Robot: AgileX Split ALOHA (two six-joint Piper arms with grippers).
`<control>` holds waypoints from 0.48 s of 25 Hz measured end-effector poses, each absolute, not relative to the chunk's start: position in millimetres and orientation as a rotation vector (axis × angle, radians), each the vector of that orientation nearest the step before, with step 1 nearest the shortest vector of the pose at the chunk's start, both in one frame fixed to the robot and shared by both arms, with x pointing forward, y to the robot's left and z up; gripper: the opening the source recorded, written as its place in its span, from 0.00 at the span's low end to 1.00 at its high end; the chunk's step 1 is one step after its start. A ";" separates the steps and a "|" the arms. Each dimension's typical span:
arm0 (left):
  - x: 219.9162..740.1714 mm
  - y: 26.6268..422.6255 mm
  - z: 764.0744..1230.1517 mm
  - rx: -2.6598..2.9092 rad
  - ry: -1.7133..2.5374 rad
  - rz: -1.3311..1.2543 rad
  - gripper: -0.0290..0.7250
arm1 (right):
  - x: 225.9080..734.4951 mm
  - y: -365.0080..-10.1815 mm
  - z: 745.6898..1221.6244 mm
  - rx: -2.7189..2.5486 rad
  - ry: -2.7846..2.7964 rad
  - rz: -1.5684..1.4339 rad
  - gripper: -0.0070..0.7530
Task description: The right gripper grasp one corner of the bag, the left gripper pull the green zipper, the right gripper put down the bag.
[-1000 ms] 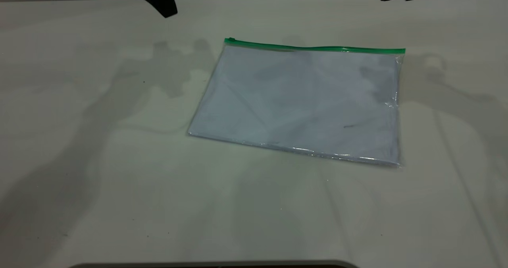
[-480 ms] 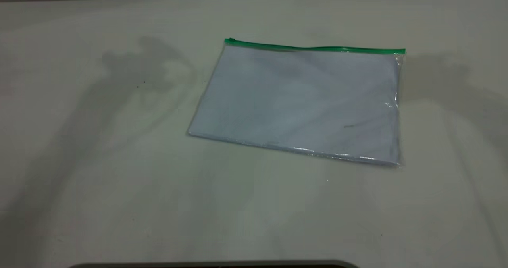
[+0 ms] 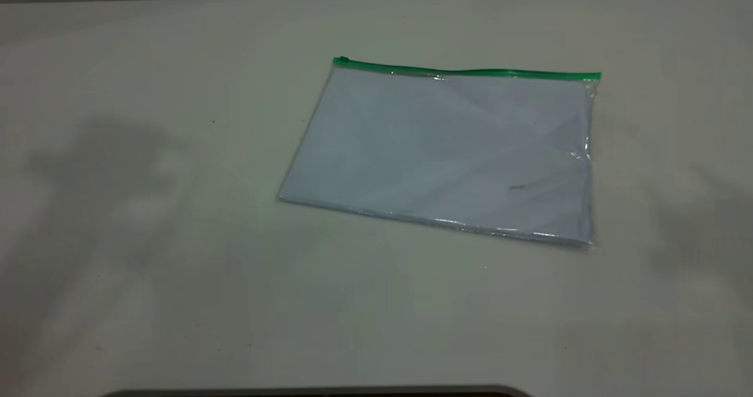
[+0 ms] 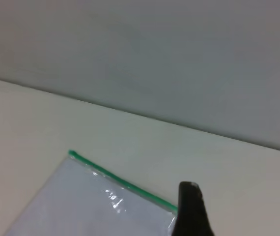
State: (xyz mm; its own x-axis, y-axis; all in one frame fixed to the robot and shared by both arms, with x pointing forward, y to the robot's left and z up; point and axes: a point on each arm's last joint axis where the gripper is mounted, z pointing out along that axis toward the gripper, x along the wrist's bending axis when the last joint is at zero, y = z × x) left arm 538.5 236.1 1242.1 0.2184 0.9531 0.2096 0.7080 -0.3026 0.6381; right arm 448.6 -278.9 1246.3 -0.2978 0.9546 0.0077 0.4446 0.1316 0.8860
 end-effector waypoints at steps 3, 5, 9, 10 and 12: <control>509.7 244.2 1265.5 1.985 1.534 0.850 0.69 | 411.7 -276.1 1257.4 1.330 1.836 1.124 0.77; 487.7 250.6 1277.8 1.933 1.522 0.875 0.69 | 389.6 -274.2 1258.5 1.342 1.862 1.124 0.77; 438.5 264.0 1283.8 1.880 1.509 0.892 0.69 | 357.2 -271.8 1245.8 1.398 1.925 1.104 0.77; 427.3 267.0 1279.6 1.883 1.513 0.886 0.69 | 350.3 -271.5 1241.1 1.406 1.928 1.103 0.77; 396.5 275.6 1272.7 1.871 1.508 0.892 0.69 | 335.5 -270.9 1230.5 1.411 1.933 1.102 0.77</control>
